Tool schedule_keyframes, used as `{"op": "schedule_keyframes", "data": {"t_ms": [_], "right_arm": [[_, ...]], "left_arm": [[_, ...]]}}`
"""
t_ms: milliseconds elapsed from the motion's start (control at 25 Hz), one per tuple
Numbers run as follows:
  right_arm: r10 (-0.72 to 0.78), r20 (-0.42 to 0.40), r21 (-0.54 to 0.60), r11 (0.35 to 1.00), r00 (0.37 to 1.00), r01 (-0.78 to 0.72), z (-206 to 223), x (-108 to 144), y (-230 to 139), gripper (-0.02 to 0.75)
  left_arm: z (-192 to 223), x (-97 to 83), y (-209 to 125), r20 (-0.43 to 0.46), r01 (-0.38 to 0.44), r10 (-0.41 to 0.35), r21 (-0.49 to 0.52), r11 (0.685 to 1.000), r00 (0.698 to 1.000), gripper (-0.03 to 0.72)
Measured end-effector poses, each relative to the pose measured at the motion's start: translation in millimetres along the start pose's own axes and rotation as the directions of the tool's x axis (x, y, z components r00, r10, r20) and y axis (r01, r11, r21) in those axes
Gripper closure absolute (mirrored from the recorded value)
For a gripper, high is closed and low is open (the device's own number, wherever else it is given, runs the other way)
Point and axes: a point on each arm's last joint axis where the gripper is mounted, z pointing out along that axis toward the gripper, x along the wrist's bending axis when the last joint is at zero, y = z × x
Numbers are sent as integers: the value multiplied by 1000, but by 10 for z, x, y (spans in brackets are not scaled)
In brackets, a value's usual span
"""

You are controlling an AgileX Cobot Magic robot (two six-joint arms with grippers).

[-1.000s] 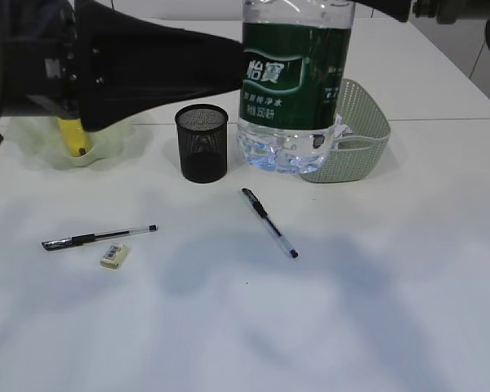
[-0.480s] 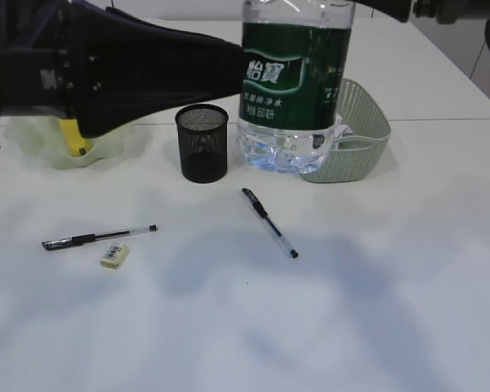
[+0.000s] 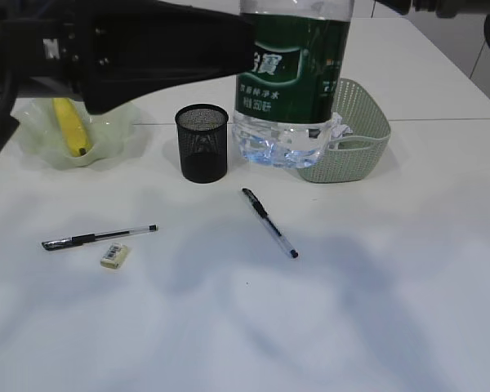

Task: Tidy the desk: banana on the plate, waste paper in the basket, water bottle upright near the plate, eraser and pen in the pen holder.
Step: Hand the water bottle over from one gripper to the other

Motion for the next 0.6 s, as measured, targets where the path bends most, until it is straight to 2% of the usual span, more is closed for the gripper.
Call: {"op": "schedule_keyframes", "data": {"t_ms": [360,600], "right_arm": [[-9,-16,0,1000,1000,9,8,20,-1,342],[-30,-50,5,1000,998,31,66,93,-13,342]], "left_arm": [[79,-8,85,42,-16,16,-5,1000,999,9],[309,47,16,86,9,-11,29,1000,996,15]]}}
